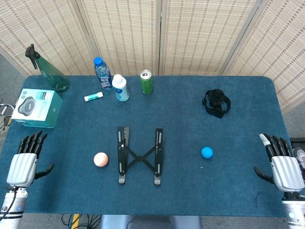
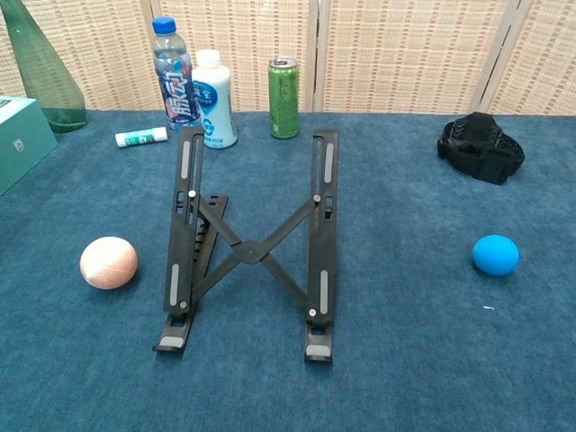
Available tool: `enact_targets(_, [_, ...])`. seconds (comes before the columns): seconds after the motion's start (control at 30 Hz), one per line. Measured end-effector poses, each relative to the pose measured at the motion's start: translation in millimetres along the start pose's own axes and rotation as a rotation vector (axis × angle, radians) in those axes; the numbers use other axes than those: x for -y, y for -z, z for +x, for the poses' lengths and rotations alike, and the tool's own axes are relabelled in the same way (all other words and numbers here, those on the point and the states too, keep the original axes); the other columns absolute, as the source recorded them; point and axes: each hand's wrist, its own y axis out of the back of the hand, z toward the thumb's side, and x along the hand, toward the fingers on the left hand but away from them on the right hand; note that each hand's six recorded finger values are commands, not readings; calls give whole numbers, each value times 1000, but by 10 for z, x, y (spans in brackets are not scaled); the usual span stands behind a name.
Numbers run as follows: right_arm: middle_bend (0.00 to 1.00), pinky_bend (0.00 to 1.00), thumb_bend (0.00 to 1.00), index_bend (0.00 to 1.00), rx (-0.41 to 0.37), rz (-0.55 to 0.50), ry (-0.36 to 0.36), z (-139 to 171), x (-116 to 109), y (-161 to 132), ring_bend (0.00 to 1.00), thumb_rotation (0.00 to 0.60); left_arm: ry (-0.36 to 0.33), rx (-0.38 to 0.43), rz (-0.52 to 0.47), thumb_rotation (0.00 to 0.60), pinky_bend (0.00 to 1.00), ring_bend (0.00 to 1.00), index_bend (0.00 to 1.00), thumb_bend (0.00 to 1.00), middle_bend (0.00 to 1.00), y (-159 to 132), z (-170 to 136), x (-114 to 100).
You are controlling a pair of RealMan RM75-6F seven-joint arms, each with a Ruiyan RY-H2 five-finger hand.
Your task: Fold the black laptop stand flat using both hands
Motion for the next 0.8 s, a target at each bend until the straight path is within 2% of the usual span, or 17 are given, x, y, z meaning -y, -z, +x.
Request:
enact_targets(0.53, [100, 0, 146, 0, -45, -8, -9, -127, -10, -105, 0, 600, 5, -7, 0, 600, 0, 0, 0, 187, 0, 17, -14, 3])
enact_targets(0.8, [100, 0, 146, 0, -117, -112, -41, -232, -4, -293, 0, 600, 11, 9, -11, 600, 0, 0, 0, 187, 0, -32, -1, 42])
